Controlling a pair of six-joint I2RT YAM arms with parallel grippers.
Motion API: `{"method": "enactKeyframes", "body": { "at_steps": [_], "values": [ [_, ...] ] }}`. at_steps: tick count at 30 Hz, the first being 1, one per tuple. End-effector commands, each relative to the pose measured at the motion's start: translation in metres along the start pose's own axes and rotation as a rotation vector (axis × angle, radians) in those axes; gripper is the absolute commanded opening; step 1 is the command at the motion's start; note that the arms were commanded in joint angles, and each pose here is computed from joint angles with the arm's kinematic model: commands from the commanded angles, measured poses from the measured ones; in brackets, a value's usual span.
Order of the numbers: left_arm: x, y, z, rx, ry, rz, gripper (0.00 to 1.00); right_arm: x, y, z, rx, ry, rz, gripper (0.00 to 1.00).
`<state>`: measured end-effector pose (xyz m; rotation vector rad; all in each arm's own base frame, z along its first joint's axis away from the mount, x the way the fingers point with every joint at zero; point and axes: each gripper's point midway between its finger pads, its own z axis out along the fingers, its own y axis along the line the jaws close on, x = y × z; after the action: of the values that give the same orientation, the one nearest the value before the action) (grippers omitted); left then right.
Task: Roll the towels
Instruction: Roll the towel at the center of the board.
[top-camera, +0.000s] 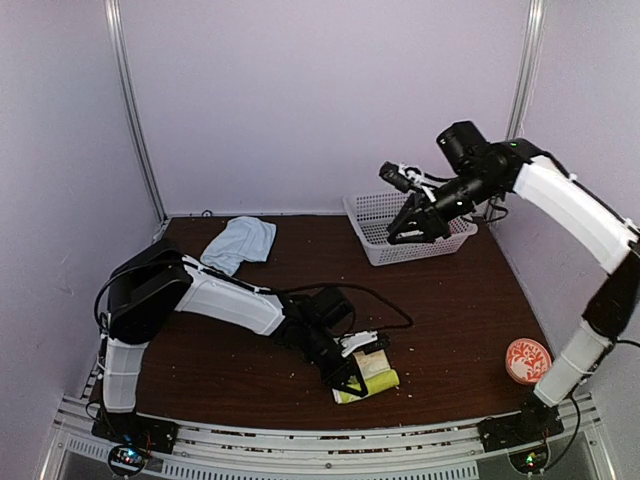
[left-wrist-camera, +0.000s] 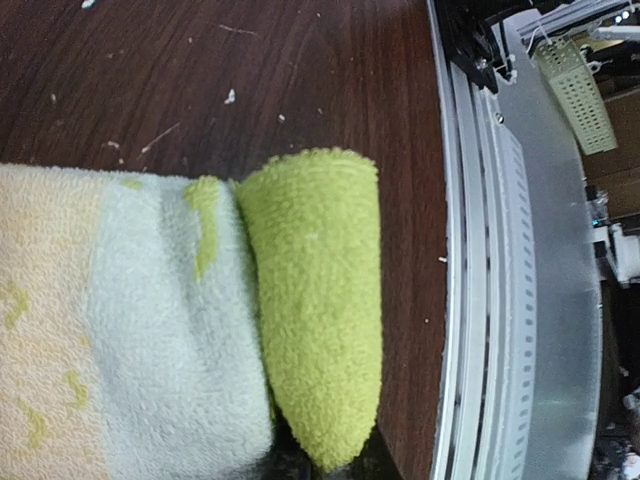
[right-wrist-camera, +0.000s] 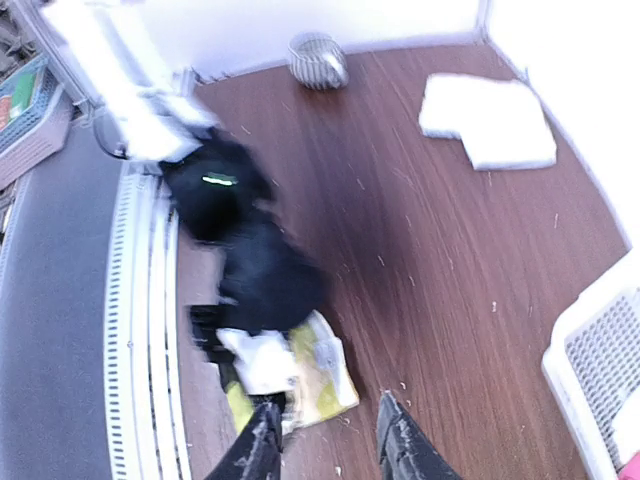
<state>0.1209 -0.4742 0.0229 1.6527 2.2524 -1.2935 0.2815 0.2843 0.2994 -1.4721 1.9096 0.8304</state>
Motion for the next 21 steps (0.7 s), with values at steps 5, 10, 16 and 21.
{"method": "enactKeyframes", "body": {
  "at_steps": [5, 10, 16, 21],
  "values": [
    [0.034, 0.029, 0.009, 0.169, 0.100, -0.376, 0.08, 0.091, 0.125, 0.036, -0.076, 0.153, -0.345, 0.31],
    [0.046, 0.038, 0.015, 0.162, 0.163, -0.426, 0.09, 0.171, 0.115, 0.093, 0.022, 0.393, -0.426, 0.31],
    [0.050, 0.044, 0.015, 0.138, 0.171, -0.445, 0.09, 0.182, 0.106, 0.130, 0.103, 0.392, -0.529, 0.39],
    [0.053, 0.045, 0.016, 0.132, 0.175, -0.448, 0.10, 0.187, 0.111, 0.149, 0.088, 0.401, -0.566, 0.40]
  ]
}}
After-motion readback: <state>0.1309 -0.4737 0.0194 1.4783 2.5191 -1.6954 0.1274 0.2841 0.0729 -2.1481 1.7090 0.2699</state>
